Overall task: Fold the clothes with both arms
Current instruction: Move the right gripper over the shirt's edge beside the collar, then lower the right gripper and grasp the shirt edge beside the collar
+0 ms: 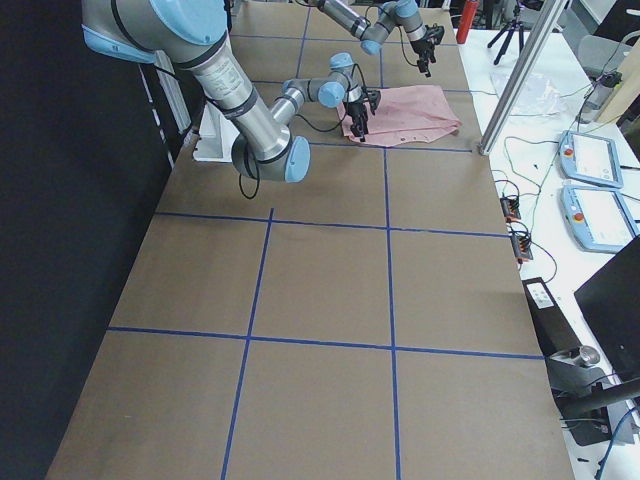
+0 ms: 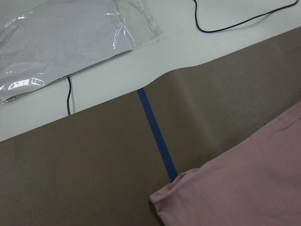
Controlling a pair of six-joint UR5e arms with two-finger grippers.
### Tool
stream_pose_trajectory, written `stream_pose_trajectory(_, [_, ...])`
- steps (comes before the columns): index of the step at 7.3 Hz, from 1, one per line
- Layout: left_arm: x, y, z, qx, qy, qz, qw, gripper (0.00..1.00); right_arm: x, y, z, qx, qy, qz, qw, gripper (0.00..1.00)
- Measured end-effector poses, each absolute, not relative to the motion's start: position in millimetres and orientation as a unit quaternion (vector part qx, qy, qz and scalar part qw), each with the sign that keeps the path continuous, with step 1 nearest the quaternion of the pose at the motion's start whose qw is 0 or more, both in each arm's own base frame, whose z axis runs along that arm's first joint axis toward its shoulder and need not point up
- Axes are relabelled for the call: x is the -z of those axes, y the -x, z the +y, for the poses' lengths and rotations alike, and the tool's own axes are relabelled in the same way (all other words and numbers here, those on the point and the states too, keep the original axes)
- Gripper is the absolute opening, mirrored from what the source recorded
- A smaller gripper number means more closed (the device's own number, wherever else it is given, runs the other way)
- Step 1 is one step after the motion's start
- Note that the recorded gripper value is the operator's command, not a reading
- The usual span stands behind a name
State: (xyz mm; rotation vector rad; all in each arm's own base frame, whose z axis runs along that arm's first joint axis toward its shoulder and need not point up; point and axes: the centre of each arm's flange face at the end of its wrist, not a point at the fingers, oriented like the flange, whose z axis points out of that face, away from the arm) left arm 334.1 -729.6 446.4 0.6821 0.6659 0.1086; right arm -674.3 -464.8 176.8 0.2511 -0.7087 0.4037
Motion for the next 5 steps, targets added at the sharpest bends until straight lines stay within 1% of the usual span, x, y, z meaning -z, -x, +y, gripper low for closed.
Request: stream_pose_trajectory(5, [-446.4,-334.1,-729.6,-0.052,-0.328,0.320,0.887,1.00,-178.8,685.7,-448.9,-0.200,-0.115,-0.345,0.910,0.48])
